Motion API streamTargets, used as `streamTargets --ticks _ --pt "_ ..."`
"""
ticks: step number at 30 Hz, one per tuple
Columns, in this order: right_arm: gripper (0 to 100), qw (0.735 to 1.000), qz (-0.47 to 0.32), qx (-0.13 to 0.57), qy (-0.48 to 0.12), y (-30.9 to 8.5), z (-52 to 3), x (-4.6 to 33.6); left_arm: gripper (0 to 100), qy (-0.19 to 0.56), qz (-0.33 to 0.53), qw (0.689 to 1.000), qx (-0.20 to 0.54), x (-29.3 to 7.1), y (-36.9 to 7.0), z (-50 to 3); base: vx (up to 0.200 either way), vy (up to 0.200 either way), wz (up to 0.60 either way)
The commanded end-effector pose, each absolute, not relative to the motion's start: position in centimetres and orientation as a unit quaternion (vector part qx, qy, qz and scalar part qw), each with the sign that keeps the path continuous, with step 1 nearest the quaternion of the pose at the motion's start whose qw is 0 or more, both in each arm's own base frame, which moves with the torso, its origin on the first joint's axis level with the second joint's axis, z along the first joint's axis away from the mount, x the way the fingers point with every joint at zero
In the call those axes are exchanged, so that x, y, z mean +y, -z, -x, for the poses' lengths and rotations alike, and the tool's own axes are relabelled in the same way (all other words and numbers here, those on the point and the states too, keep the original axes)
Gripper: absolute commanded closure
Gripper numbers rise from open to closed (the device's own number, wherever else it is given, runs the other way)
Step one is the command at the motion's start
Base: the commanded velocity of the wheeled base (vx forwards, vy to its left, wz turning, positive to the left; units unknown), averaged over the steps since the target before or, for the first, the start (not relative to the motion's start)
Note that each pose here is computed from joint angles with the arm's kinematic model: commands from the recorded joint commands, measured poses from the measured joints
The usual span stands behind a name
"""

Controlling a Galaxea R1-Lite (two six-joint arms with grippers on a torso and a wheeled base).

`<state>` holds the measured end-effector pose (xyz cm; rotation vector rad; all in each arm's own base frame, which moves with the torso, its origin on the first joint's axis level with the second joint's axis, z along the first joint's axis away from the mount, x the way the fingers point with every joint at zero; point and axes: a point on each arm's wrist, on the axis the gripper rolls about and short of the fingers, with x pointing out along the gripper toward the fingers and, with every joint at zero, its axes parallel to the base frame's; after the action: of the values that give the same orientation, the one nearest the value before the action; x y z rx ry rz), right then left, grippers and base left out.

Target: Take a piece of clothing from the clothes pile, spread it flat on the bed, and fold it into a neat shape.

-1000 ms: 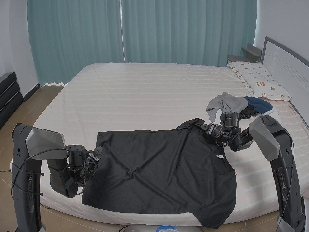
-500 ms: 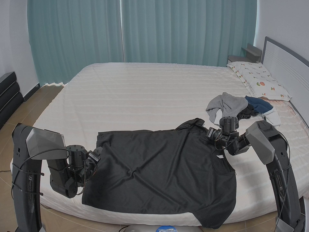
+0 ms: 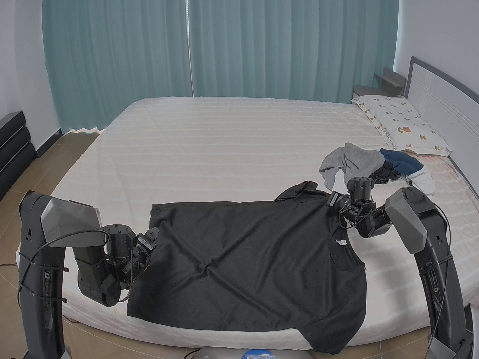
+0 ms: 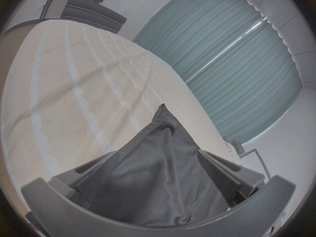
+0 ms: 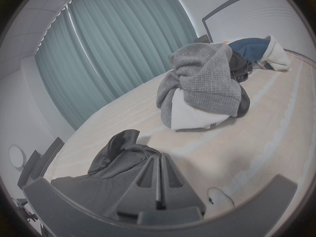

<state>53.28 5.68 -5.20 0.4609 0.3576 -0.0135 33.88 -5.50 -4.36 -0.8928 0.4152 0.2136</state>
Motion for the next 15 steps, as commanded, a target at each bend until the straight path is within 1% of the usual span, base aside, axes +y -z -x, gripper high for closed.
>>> streamTargets --ticks 1,5,14,15 --pt "100 0.959 -0.227 0.168 0.02 5.9 -53.73 5.17 0 -0.102 0.427 0.876 0.2 -5.56 4.47 -33.87 0.0 0.0 0.0" --pt "100 0.96 -0.227 0.164 0.025 6.37 -54.0 5.09 0 -0.102 0.427 0.876 0.2 -5.56 4.47 -33.87 0.0 0.0 0.0" --pt "100 0.96 -0.23 0.157 0.023 6.09 -54.23 5.03 0 -0.103 0.425 0.876 0.202 -5.56 4.58 -33.86 0.0 0.0 0.0" --pt "0 0.96 -0.231 0.158 0.024 6.17 -54.19 5.03 0 -0.103 0.425 0.876 0.202 -5.56 4.58 -33.86 0.0 0.0 0.0"
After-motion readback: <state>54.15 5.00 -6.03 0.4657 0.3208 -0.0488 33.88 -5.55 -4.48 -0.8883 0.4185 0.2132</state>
